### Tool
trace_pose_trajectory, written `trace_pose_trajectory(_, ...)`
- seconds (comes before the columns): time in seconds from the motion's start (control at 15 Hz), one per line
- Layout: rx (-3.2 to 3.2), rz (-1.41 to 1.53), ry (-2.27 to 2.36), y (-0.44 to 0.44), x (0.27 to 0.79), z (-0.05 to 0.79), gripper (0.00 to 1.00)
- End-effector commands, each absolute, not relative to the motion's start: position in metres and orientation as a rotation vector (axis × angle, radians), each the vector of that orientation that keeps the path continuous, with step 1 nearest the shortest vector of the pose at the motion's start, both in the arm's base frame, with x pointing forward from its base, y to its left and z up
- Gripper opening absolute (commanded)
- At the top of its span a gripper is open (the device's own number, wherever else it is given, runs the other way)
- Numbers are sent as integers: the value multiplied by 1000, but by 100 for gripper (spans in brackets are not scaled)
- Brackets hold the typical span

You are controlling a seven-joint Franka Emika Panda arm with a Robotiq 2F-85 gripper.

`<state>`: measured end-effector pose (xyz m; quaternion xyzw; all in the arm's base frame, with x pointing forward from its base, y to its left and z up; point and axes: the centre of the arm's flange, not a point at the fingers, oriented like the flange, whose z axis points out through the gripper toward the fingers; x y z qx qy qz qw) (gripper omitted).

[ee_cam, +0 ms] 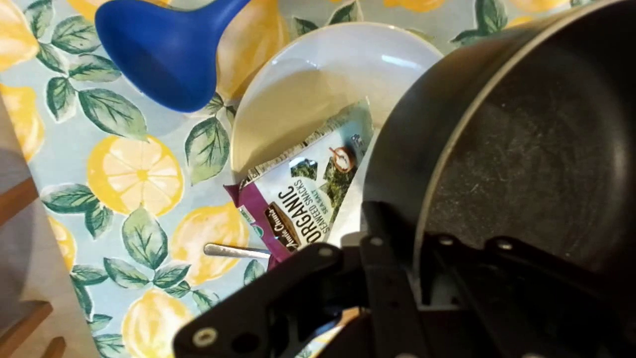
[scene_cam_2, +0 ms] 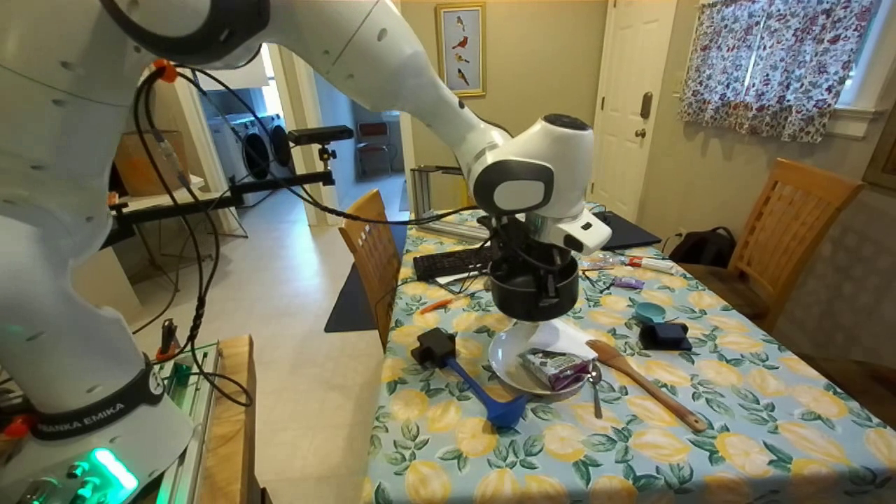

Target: Put the black pot on the table.

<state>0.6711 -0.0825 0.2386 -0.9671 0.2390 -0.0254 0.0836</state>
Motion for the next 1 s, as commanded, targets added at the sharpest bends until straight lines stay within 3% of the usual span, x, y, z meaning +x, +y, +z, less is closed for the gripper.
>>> trace_pose_trajectory(0.0, -2770, -46, 975, -123, 737, 241, 2)
trace_pose_trajectory(0.6, -2481, 66, 1556, -232, 745, 230, 2)
trace_pose_trajectory(0.73, -2548, 70, 1526, -224, 720, 220, 7)
trace_pose_trajectory(0.93, -2498, 73, 1596, -235, 721, 218, 7)
